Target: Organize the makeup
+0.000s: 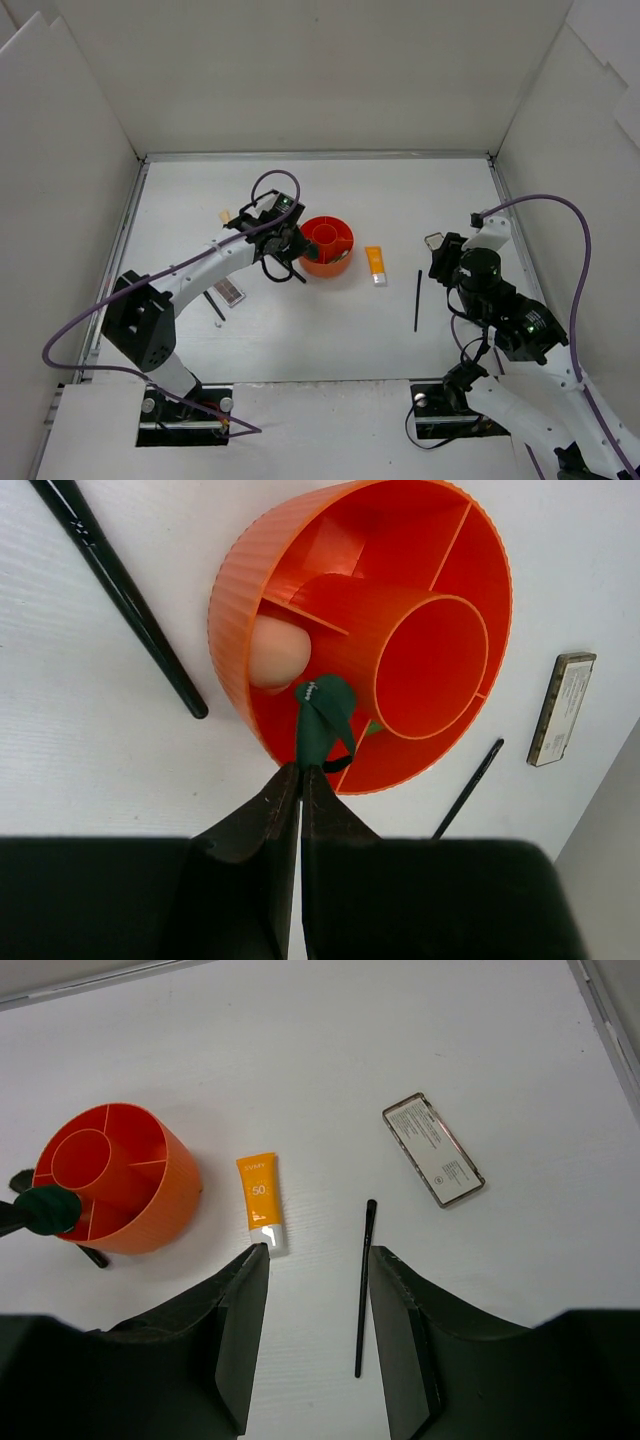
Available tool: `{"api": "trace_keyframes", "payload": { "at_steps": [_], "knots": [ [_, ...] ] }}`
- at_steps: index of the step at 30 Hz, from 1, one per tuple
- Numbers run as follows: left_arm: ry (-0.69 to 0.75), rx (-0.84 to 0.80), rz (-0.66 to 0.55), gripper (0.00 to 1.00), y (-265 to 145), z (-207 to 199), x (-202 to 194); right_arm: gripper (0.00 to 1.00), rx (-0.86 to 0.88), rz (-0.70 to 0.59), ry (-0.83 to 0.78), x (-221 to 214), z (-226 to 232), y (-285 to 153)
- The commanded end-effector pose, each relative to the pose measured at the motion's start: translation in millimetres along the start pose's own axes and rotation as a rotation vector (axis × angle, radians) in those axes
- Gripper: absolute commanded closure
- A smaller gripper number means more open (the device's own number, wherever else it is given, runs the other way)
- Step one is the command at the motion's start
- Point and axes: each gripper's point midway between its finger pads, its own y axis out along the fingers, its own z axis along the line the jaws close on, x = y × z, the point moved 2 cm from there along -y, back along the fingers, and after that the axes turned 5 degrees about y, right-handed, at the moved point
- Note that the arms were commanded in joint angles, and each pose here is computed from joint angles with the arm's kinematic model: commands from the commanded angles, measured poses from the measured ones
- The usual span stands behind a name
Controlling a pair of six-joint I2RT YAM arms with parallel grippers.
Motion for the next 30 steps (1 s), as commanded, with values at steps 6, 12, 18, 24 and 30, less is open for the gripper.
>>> {"api": "trace_keyframes", "payload": {
  "at_steps": [6, 12, 18, 24, 30],
  "knots": [
    [-0.025, -0.079, -0.01, 1.0, -4.3, -28.8, 15.2, 0.59, -0.011, -0.054, 0.031, 10.7, 1.6, 3.7],
    [-0.028, -0.112, 0.039, 1.0, 1.3, -33.1, 14.1, 0.58, -0.006, -0.048, 0.03, 9.0, 2.2, 4.2],
    [-0.034, -0.157, 0.029, 1.0, -8.8, -38.5, 19.9, 0.59, -0.005, -0.051, 0.033, 9.3, 2.0, 4.2],
    [-0.009, -0.149, 0.01, 1.0, -6.9, -36.7, 22.5, 0.58, -0.005, -0.042, 0.029, 7.1, 3.6, 7.3],
    [0.002, -0.132, 0.062, 1.0, 10.7, -34.3, 12.3, 0.58, -0.003, -0.039, 0.031, 5.2, 4.0, 8.1]
  ]
}}
